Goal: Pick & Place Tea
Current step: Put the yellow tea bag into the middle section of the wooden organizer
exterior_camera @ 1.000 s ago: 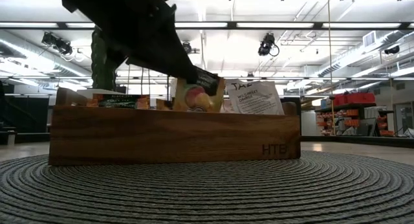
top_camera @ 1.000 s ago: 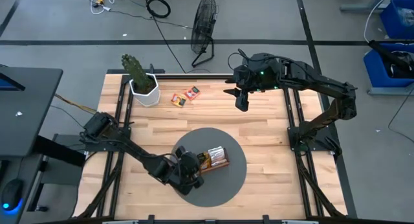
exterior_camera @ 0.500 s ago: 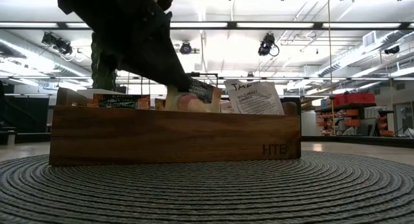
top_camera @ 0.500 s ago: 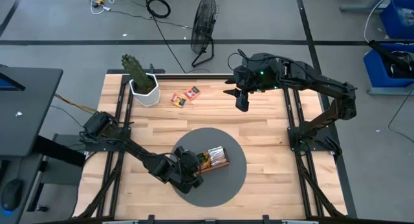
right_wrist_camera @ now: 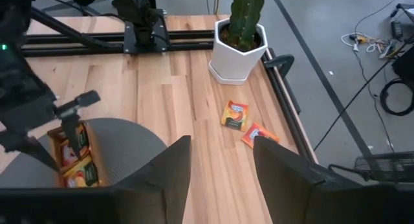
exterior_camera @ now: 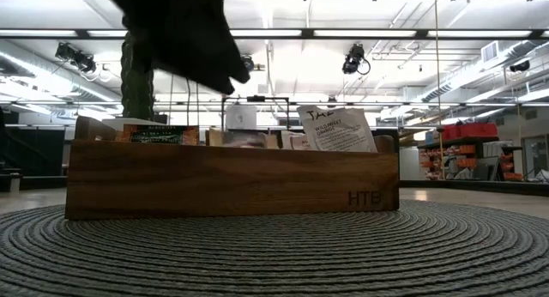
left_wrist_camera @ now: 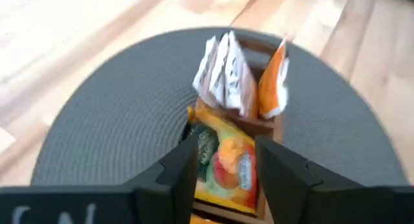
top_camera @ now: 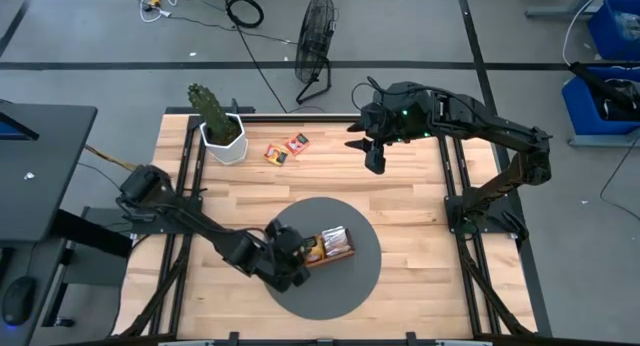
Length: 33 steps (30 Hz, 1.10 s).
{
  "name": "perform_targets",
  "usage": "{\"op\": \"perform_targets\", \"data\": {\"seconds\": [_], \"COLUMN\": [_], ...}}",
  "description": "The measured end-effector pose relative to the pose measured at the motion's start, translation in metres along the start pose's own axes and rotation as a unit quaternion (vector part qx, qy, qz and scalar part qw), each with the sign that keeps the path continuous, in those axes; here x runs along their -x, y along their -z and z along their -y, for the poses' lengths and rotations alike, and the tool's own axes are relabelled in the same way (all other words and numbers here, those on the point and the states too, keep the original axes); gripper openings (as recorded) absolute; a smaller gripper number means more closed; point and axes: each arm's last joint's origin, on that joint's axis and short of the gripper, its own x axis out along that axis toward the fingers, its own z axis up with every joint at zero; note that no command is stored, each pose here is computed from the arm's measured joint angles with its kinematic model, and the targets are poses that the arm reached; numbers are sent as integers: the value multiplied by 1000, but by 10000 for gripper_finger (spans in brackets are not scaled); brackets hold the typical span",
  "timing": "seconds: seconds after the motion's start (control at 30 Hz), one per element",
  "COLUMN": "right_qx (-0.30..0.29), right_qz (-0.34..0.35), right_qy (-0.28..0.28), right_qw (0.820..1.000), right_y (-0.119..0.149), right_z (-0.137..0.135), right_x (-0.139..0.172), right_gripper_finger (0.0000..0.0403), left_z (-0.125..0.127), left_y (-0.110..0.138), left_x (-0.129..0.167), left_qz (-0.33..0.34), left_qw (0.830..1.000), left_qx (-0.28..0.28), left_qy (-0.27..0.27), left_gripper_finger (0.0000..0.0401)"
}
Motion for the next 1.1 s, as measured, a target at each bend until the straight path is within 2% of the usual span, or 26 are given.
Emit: {"op": "perform_targets", "data": {"seconds": [0.13, 0.37, 0.53, 0.67, 0.87, 1.1], "right_qx": [1, -13, -41, -69, -147, -288], "right_qz": [0, 5, 9, 2, 8, 11], "right_qy": [0, -6, -28, -31, -37, -26], "right_qw": [1000, 1000, 999, 997, 988, 957], "right_y": [0, -1, 10, 25, 55, 97], "right_z": [0, 0, 0, 4, 14, 40], "right_x": [0, -6, -29, -52, -88, -130], "right_gripper_finger": [174, 174, 174, 174, 174, 174], "left_z": [-6, -27, -50, -67, -92, -130], "left_y": [-17, -61, -90, -106, -126, -145], "left_x": [19, 61, 89, 106, 133, 167], "left_qz": [7, 58, 106, 130, 173, 232], "left_qw": [1000, 993, 986, 983, 978, 969], "left_qx": [10, 85, 111, 108, 84, 55], "left_qy": [17, 55, 66, 74, 81, 72], "left_gripper_finger": [166, 157, 140, 129, 119, 117]}}
